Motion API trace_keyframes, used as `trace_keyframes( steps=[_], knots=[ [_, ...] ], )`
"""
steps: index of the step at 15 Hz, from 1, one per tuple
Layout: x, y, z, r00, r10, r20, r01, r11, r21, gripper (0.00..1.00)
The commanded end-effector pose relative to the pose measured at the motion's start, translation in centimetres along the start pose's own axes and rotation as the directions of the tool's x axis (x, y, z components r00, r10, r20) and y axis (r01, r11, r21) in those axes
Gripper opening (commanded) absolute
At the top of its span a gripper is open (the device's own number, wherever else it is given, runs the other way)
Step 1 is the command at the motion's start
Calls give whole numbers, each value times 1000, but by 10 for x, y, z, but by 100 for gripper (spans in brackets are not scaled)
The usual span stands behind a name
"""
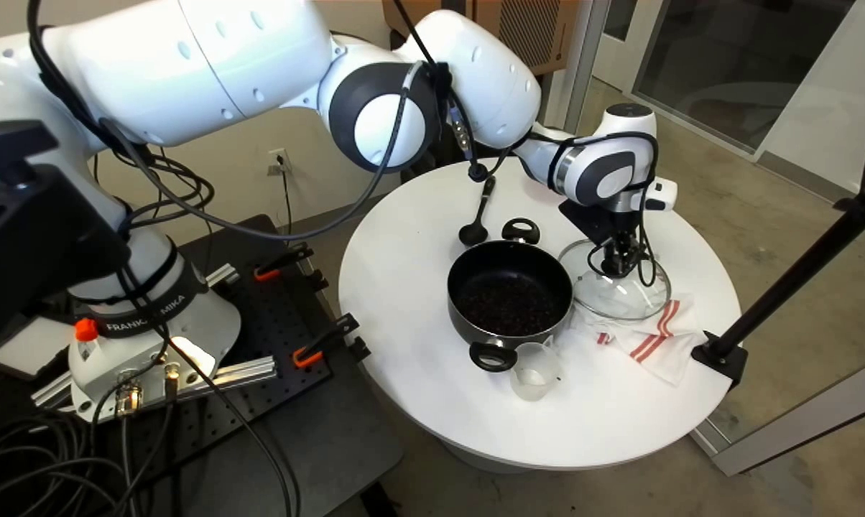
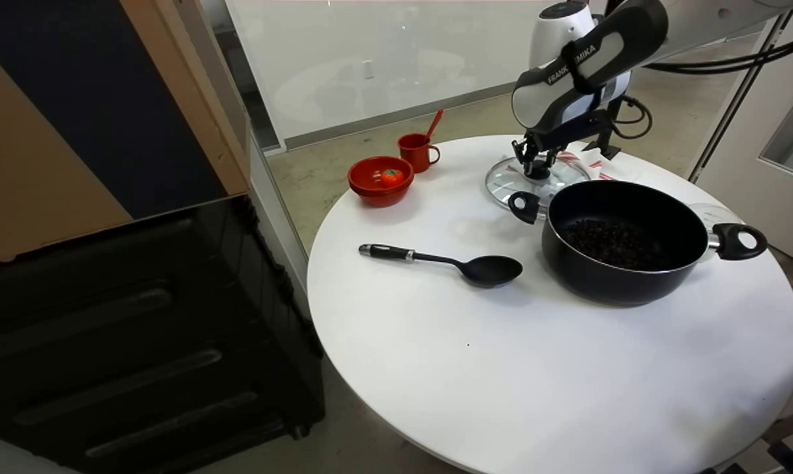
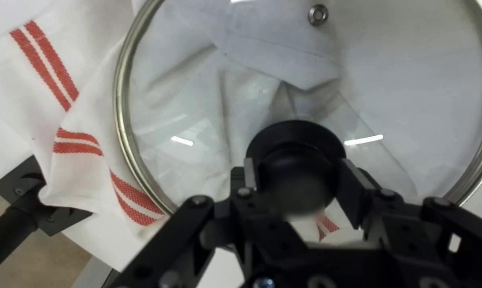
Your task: Put the spoon on the table then cover the pot with the lid
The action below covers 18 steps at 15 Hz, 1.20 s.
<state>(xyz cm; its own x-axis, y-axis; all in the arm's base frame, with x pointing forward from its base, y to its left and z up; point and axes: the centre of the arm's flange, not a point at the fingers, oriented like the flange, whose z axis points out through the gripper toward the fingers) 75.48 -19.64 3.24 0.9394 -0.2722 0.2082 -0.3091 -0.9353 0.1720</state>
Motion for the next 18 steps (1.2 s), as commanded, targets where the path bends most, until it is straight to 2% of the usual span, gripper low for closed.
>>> trace_keyframes(
  steps=[1, 6, 13, 16, 18],
  knots=[
    [23, -18, -38, 994, -38, -106, 40, 999, 21, 25],
    [53, -67, -110, 954, -132, -269, 135, 991, -6, 25],
    [84, -124, -199, 891, -238, -385, 235, 970, -57, 25],
    [74, -140, -216, 851, -378, -364, 370, 924, -96, 25],
    [70, -147, -231, 806, -483, -341, 467, 874, -136, 25]
  ],
)
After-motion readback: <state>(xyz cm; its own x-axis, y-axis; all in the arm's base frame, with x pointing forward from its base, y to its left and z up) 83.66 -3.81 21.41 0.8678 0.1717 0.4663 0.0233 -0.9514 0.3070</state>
